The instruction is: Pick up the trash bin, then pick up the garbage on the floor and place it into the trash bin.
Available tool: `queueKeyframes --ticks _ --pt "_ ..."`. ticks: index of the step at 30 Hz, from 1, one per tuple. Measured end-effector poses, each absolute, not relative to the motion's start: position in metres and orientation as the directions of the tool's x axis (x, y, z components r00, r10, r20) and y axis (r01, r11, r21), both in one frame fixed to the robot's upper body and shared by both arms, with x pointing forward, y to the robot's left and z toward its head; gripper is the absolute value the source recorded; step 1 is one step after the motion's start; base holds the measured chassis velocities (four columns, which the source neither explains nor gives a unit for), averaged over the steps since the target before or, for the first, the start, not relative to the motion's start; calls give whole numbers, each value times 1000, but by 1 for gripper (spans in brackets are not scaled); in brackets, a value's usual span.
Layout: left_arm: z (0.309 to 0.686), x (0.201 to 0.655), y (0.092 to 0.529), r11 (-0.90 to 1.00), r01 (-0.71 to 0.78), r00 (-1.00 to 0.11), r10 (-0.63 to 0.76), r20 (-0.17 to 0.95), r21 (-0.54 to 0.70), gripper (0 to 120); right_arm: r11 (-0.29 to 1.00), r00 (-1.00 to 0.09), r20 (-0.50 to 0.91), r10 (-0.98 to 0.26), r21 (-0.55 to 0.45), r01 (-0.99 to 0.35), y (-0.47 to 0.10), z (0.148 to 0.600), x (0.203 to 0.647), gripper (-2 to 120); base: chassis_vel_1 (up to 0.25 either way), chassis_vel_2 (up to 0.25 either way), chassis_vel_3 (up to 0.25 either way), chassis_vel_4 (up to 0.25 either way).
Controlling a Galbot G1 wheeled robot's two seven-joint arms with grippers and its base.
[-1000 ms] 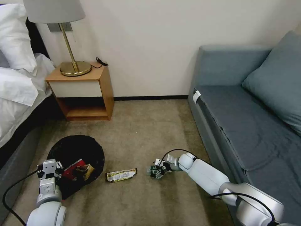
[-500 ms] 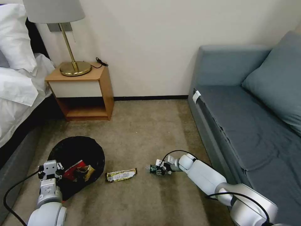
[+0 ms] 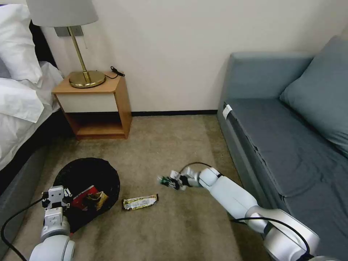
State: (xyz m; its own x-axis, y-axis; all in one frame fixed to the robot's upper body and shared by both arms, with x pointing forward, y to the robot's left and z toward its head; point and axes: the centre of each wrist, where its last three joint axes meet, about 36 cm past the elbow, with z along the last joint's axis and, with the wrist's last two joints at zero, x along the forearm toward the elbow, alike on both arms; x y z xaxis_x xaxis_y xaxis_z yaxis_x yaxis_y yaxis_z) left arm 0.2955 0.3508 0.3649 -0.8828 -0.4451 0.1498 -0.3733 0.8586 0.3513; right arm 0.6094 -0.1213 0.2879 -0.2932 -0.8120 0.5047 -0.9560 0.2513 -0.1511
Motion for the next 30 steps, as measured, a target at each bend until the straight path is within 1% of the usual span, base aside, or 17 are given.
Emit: queueKeyframes --ticks 1,2,3,4,6,11,14,15,17,18,20,26,28,29,30 --pt "366 295 349 859 -373 -884 -444 147 351 4 237 -279 434 -856 -150 -960 -97 311 610 18 0 0 0 0" --pt "367 295 348 859 -371 -885 -442 145 352 4 225 -264 399 -878 -143 -964 -83 323 608 18 0 0 0 0" --pt "367 295 348 859 -371 -885 -442 145 352 4 225 -264 399 -878 -143 -964 -83 323 608 18 0 0 0 0" --pt "369 296 346 860 -368 -888 -438 141 352 4 202 -235 356 -904 -128 -971 -66 335 603 18 0 0 0 0" --pt "372 296 343 862 -364 -891 -433 138 352 4 170 -196 311 -930 -108 -979 -48 345 594 18 0 0 0 0" --pt "376 298 340 864 -361 -894 -427 133 350 4 137 -154 248 -957 -85 -987 -22 357 580 18 0 0 0 0" --pt "382 302 336 866 -362 -897 -424 124 344 4 96 -103 150 -983 -56 -994 22 377 554 18 0 0 0 0" --pt "382 302 336 866 -362 -897 -424 124 344 4 96 -103 150 -983 -56 -994 22 377 554 18 0 0 0 0" --pt "385 302 334 868 -359 -900 -419 120 342 4 78 -83 120 -989 -50 -996 40 386 545 18 0 0 0 0" --pt "385 302 334 868 -359 -900 -419 120 342 4 78 -83 120 -989 -50 -996 40 386 545 18 0 0 0 0" --pt "388 301 331 871 -356 -903 -414 117 338 4 80 -84 104 -991 -44 -996 58 388 540 18 0 0 0 0" --pt "392 297 326 879 -348 -908 -402 117 326 4 104 -107 100 -989 -34 -994 80 377 540 18 0 0 0 0" --pt "393 297 326 881 -347 -909 -401 116 322 4 116 -119 98 -988 -33 -993 86 375 540 22 0 0 0 0" --pt "393 297 326 880 -350 -908 -403 115 321 4 123 -126 98 -987 -32 -992 87 373 539 27 0 0 0 0" --pt "393 297 326 880 -350 -908 -403 115 321 4 123 -126 98 -987 -32 -992 87 373 539 27 0 0 0 0"
